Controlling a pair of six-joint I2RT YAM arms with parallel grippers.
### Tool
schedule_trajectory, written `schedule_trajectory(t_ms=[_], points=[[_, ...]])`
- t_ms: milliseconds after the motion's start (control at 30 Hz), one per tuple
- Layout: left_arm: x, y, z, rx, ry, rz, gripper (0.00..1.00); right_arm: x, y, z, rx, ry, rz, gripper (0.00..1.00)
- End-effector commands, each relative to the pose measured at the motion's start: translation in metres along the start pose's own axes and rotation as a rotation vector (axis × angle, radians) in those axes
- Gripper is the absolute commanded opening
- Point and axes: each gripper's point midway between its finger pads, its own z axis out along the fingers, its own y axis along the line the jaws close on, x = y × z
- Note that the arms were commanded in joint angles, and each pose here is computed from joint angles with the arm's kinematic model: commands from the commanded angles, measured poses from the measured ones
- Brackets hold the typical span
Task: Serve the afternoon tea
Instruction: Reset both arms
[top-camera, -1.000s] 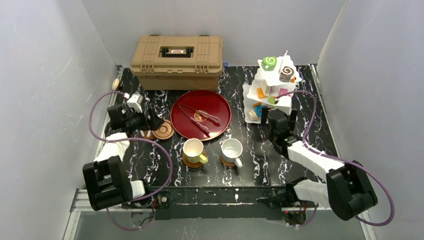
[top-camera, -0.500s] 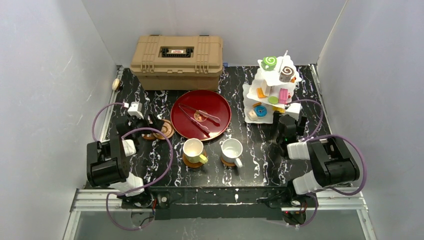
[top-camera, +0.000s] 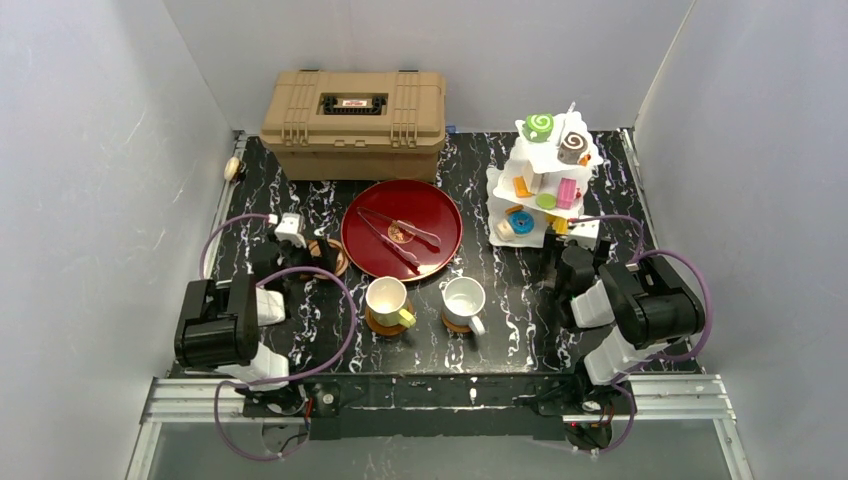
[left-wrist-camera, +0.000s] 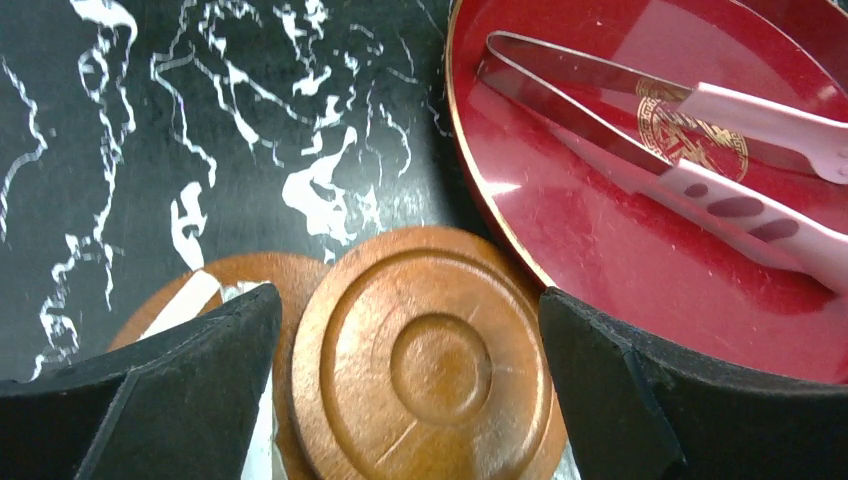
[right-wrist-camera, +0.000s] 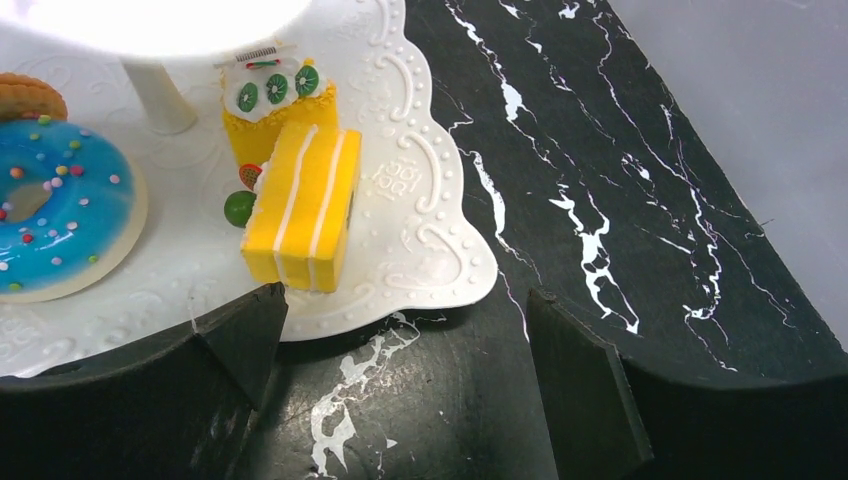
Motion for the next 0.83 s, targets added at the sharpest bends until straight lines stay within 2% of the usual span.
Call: schedule_trajectory(t_ms=[0,800], points=[[-0.024,0.0145,0.0103,-0.12,-0.047,0.109,0.99,-0.0165,0.0011,0.0094,0.018,-0.038,0.017,0.98],[-0.0241,0.0148,0.0094,-0.123,-0.045,0.111,0.99,-0.0172,0.0006,0.0092,0.016,-0.041,0.02,0.98]])
